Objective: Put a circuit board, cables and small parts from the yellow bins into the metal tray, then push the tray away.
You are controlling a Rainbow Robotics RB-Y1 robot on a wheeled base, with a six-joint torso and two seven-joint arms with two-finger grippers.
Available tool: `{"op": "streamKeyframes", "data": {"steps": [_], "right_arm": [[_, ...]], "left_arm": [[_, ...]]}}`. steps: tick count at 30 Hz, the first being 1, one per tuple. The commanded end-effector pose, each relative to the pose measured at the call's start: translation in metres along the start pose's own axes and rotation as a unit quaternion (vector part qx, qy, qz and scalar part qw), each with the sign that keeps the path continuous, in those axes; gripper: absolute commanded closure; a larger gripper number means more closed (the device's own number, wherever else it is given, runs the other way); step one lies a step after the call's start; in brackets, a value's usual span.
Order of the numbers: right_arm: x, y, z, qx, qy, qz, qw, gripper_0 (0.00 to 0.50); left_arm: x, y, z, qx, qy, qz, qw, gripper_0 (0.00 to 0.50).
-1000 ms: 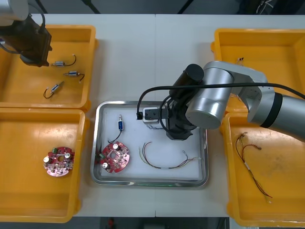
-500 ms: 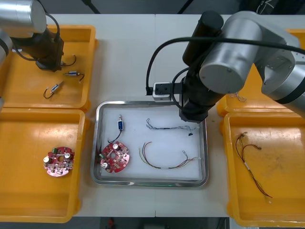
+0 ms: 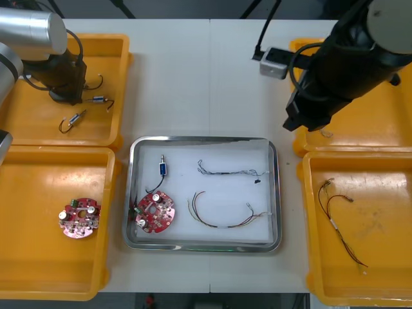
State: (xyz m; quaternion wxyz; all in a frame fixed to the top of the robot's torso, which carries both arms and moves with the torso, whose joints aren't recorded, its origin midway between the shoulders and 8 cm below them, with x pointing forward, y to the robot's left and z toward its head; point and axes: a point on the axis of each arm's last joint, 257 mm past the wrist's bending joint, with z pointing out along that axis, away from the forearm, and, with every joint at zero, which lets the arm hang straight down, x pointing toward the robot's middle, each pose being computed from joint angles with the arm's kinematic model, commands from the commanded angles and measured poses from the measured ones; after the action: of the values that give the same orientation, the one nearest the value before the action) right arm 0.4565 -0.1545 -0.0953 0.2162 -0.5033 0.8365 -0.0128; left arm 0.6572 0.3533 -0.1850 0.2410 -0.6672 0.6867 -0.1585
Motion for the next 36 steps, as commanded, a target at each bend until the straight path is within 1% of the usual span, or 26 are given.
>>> {"op": "streamKeyframes", "data": {"steps": [1, 2, 4, 5, 7, 8, 9, 10, 11, 12, 13, 14, 15, 17, 18, 20, 23, 24, 26, 27, 29, 30, 32, 33, 34, 36], "right_arm": [[0.033, -0.022, -0.023, 0.026, -0.003, 0.091, 0.996, 0.0], [0.037, -0.023, -0.023, 0.027, -0.001, 0.103, 0.994, 0.0], [0.051, -0.031, -0.025, 0.041, 0.002, 0.149, 0.988, 0.0], [0.055, -0.032, -0.025, 0.044, 0.004, 0.16, 0.986, 0.0], [0.068, -0.039, -0.027, 0.061, 0.006, 0.204, 0.977, 0.0], [0.072, -0.042, -0.027, 0.065, 0.006, 0.219, 0.974, 0.0], [0.079, -0.045, -0.028, 0.071, 0.006, 0.247, 0.967, 0.0], [0.083, -0.047, -0.03, 0.075, 0.004, 0.269, 0.96, 0.0], [0.089, -0.05, -0.031, 0.077, 0.001, 0.295, 0.952, 0.0], [0.092, -0.051, -0.031, 0.077, 0.0, 0.308, 0.948, 0.0], [0.097, -0.053, -0.032, 0.078, -0.002, 0.334, 0.939, 0.0], [0.102, -0.056, -0.033, 0.081, -0.005, 0.356, 0.931, 0.0], [0.104, -0.057, -0.034, 0.081, -0.005, 0.366, 0.927, 0.0], [0.117, -0.061, -0.035, 0.088, -0.004, 0.406, 0.91, 0.0], [0.12, -0.062, -0.035, 0.09, -0.004, 0.415, 0.905, 0.0], [0.132, -0.065, -0.034, 0.098, 0.001, 0.449, 0.888, 0.0], [0.147, -0.068, -0.034, 0.107, 0.008, 0.487, 0.867, 0.0], [0.149, -0.068, -0.034, 0.108, 0.008, 0.494, 0.863, 0.0], [0.16, -0.07, -0.034, 0.114, 0.012, 0.515, 0.849, 0.0], [0.162, -0.07, -0.034, 0.114, 0.012, 0.52, 0.846, 0.0], [0.172, -0.069, -0.034, 0.115, 0.016, 0.536, 0.836, 0.0], [0.175, -0.069, -0.033, 0.114, 0.017, 0.539, 0.834, 0.0], [0.186, -0.068, -0.033, 0.112, 0.019, 0.55, 0.827, 0.0], [0.189, -0.067, -0.032, 0.112, 0.02, 0.553, 0.825, 0.0], [0.196, -0.066, -0.032, 0.111, 0.022, 0.558, 0.822, 0.0], [0.211, -0.061, -0.03, 0.109, 0.028, 0.568, 0.815, 0.0]], "left_arm": [[0.02, -0.026, -0.012, 0.023, 0.003, 0.047, 0.9986, 0.0], [0.02, -0.026, -0.012, 0.024, 0.002, 0.049, 0.9985, 0.0], [0.019, -0.024, -0.01, 0.022, -0.003, 0.057, 0.9981, 0.0], [0.019, -0.024, -0.009, 0.023, -0.004, 0.057, 0.9981, 0.0], [0.018, -0.021, -0.008, 0.019, -0.007, 0.062, 0.9979, 0.0], [0.018, -0.021, -0.008, 0.02, -0.007, 0.062, 0.9978, 0.0], [0.017, -0.021, -0.008, 0.02, -0.008, 0.064, 0.9977, 0.021], [0.017, -0.021, -0.008, 0.02, -0.009, 0.067, 0.9975, 0.086], [0.016, -0.021, -0.008, 0.02, -0.01, 0.07, 0.9973, 0.221], [0.016, -0.021, -0.008, 0.02, -0.01, 0.069, 0.9974, 0.3], [0.015, -0.021, -0.008, 0.02, -0.011, 0.072, 0.9972, 0.436], [0.015, -0.02, -0.007, 0.019, -0.011, 0.072, 0.9972, 0.499], [0.015, -0.019, -0.006, 0.018, -0.011, 0.073, 0.9971, 0.5], [0.013, -0.017, -0.004, 0.018, -0.012, 0.077, 0.9968, 0.5], [0.013, -0.017, -0.004, 0.019, -0.013, 0.079, 0.9966, 0.5], [0.012, -0.015, -0.003, 0.017, -0.014, 0.083, 0.9963, 0.5], [0.008, -0.015, -0.003, 0.015, -0.017, 0.087, 0.996, 0.5], [0.006, -0.015, -0.005, 0.015, -0.019, 0.088, 0.9958, 0.5], [-0.002, -0.014, -0.011, 0.006, -0.021, 0.105, 0.9942, 0.5], [-0.004, -0.016, -0.014, 0.005, -0.022, 0.111, 0.9936, 0.5], [-0.012, -0.014, -0.026, -0.01, -0.022, 0.132, 0.9909, 0.5], [-0.014, -0.015, -0.03, -0.013, -0.022, 0.136, 0.9905, 0.5], [-0.02, -0.013, -0.044, -0.03, -0.021, 0.154, 0.9874, 0.5], [-0.021, -0.014, -0.049, -0.032, -0.02, 0.16, 0.9863, 0.5], [-0.025, -0.013, -0.058, -0.039, -0.02, 0.17, 0.9845, 0.5], [-0.031, -0.012, -0.073, -0.048, -0.01, 0.188, 0.9809, 0.5]]}}
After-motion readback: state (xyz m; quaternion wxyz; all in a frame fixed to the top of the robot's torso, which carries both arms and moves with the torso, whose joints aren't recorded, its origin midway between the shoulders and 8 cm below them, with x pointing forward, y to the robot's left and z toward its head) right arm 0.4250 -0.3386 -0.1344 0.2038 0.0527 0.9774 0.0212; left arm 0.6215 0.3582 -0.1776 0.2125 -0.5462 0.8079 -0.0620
